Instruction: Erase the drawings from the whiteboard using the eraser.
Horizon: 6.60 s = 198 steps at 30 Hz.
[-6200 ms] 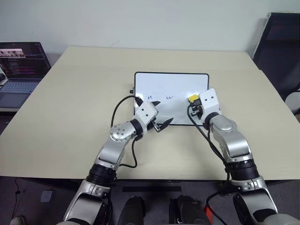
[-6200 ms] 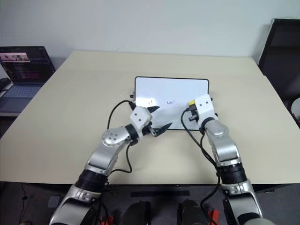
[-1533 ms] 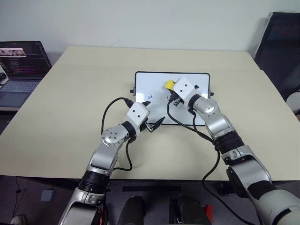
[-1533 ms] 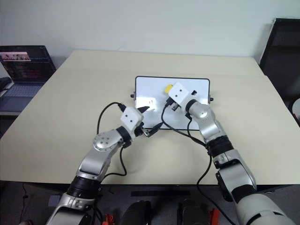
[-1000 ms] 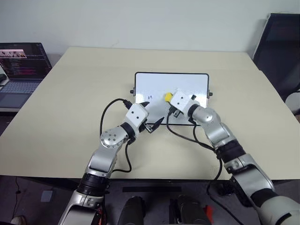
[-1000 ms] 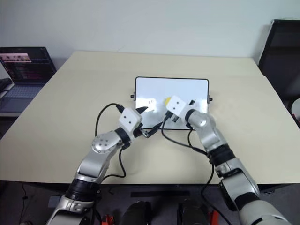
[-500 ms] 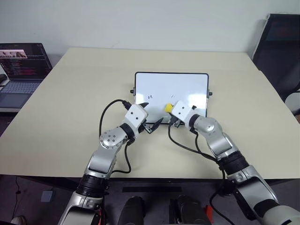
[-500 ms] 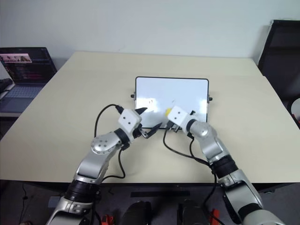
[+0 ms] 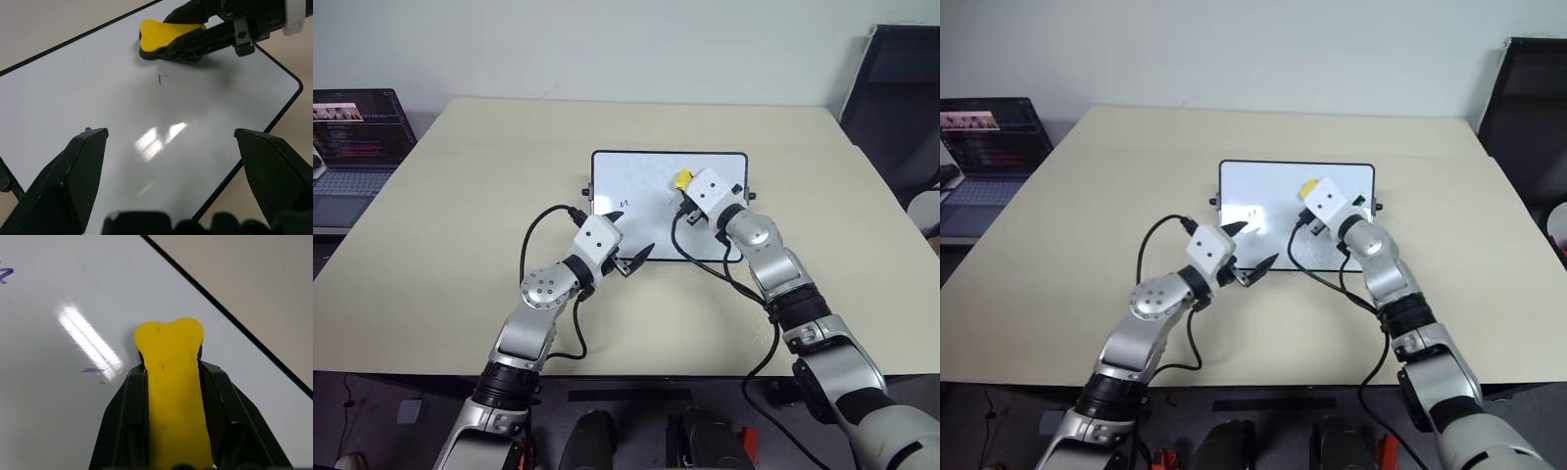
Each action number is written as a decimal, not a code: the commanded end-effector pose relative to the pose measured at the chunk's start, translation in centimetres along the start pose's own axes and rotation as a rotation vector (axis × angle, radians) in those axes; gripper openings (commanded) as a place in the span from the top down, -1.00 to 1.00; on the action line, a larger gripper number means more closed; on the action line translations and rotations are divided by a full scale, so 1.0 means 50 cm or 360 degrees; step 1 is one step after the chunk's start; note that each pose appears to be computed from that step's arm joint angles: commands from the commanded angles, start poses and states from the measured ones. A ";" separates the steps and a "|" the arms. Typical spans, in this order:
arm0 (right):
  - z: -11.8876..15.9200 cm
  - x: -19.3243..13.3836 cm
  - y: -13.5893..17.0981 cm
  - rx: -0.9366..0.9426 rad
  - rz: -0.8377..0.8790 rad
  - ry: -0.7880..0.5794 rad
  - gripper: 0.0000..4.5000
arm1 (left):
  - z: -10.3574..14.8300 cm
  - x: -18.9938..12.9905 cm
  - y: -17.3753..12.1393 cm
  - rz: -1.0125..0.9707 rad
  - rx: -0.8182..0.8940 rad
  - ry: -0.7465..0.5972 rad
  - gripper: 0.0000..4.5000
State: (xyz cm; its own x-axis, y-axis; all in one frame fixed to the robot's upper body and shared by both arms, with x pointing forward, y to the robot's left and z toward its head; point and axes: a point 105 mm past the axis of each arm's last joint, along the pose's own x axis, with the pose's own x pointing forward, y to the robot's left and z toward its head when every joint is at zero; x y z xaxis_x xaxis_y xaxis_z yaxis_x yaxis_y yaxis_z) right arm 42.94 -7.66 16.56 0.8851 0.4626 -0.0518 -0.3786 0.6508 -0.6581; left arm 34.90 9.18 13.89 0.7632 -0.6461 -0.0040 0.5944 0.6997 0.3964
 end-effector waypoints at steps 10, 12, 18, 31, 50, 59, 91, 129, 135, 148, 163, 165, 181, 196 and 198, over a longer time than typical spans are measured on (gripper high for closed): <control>-0.055 -0.046 0.100 -0.0081 0.0346 0.0160 0.50 | 0.022 -0.008 0.017 0.0058 0.0043 -0.0045 -1.00; -0.056 -0.047 0.099 -0.0084 0.0346 0.0167 0.50 | 0.022 -0.007 0.018 0.0060 0.0043 -0.0045 -1.00; -0.053 -0.060 0.072 -0.0056 0.0289 0.0145 0.50 | 0.021 -0.005 0.018 0.0061 0.0037 -0.0048 -1.00; 0.005 -0.106 0.061 0.0616 0.0310 -0.0155 0.50 | 0.019 -0.011 0.011 0.0055 0.0003 -0.0054 -1.00; 0.024 -0.111 0.080 0.0612 0.0284 -0.0202 0.50 | 0.000 -0.029 0.027 0.0143 0.0002 0.0000 -1.00; 0.026 -0.109 0.080 0.0587 0.0289 -0.0207 0.50 | 0.000 -0.029 0.028 0.0150 0.0003 -0.0002 -1.00; 0.158 0.106 0.054 -0.0082 0.0169 -0.0224 0.50 | -0.014 -0.058 0.077 0.0395 0.0020 0.0060 -1.00; 0.084 0.003 0.038 0.0080 0.0111 -0.0258 0.50 | -0.009 -0.054 0.073 0.0355 0.0021 0.0053 -1.00; 0.042 -0.034 0.061 0.0776 0.0239 -0.0045 0.50 | -0.004 -0.051 0.063 0.0312 -0.0066 0.0014 -1.00; 0.004 -0.094 0.042 0.0946 0.0072 0.0134 0.50 | -0.004 -0.043 0.064 0.0271 -0.0052 0.0013 -1.00; -0.102 -0.224 -0.100 0.0876 -0.0438 0.0372 0.50 | 0.052 0.024 -0.041 -0.0277 -0.0207 -0.0223 -1.00; -0.111 -0.245 -0.115 0.0869 -0.0495 0.0413 0.50 | 0.061 0.030 -0.062 -0.0397 -0.0217 -0.0262 -1.00; -0.218 -0.361 -0.122 0.1163 -0.0768 0.0916 0.50 | 0.094 0.050 -0.171 -0.1039 -0.0321 -0.0395 -1.00; -0.226 -0.327 -0.108 0.1262 -0.0726 0.0908 0.50 | 0.085 0.049 -0.162 -0.1006 -0.0246 -0.0368 -1.00; -0.228 -0.322 -0.106 0.1260 -0.0711 0.0902 0.50 | 0.085 0.048 -0.162 -0.1003 -0.0245 -0.0367 -1.00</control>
State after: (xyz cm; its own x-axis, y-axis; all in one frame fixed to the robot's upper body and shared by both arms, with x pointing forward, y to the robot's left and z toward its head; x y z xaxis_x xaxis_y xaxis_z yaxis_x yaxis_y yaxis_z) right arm 33.24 -25.70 11.03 0.8789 -0.1425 -0.4551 0.1381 0.9895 -0.0432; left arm 31.04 0.87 13.59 0.2049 -0.9787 -0.0142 0.9583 0.1977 0.2062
